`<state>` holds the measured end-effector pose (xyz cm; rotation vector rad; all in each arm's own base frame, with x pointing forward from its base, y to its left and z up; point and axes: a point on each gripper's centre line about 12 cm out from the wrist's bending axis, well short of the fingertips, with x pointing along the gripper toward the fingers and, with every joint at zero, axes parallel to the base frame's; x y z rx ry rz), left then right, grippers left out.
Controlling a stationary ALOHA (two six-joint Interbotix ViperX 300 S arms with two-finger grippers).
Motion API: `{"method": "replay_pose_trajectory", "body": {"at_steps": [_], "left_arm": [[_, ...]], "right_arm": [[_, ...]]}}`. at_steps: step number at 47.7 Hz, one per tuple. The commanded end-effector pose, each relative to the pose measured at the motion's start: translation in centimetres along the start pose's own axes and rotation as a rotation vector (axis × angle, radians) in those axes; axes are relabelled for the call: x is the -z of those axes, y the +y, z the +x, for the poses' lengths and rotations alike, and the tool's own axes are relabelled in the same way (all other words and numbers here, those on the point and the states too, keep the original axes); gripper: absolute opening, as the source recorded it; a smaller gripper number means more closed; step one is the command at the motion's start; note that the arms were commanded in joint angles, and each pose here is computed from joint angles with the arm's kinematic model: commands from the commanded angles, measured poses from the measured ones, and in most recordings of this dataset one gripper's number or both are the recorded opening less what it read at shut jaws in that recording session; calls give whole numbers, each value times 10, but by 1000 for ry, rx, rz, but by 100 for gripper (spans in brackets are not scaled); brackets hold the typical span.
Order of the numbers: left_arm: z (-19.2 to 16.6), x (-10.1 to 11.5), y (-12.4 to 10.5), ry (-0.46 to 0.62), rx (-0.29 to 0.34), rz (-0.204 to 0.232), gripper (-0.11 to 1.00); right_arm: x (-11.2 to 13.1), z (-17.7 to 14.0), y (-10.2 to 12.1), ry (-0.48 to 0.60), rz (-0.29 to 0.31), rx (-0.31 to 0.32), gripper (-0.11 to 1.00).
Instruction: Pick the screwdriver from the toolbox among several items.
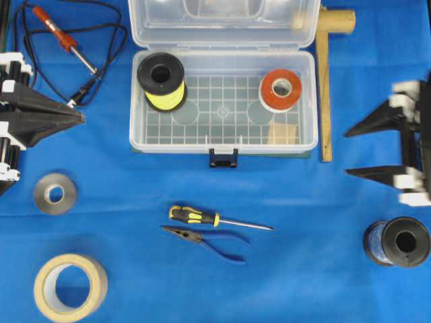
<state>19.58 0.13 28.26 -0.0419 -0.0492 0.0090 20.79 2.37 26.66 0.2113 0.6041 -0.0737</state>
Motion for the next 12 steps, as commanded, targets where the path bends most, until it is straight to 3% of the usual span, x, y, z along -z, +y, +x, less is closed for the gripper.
{"method": "replay_pose_trajectory", "body": {"at_steps": [1,12], "left_arm": [[2,-2,0,-8,-2,-4,0],[3,0,0,-2,-3,-4,0]], "right_arm": [[10,-8,-8,-47,5,-8,71],[42,-12,-28,-88,4,13,71]]}}
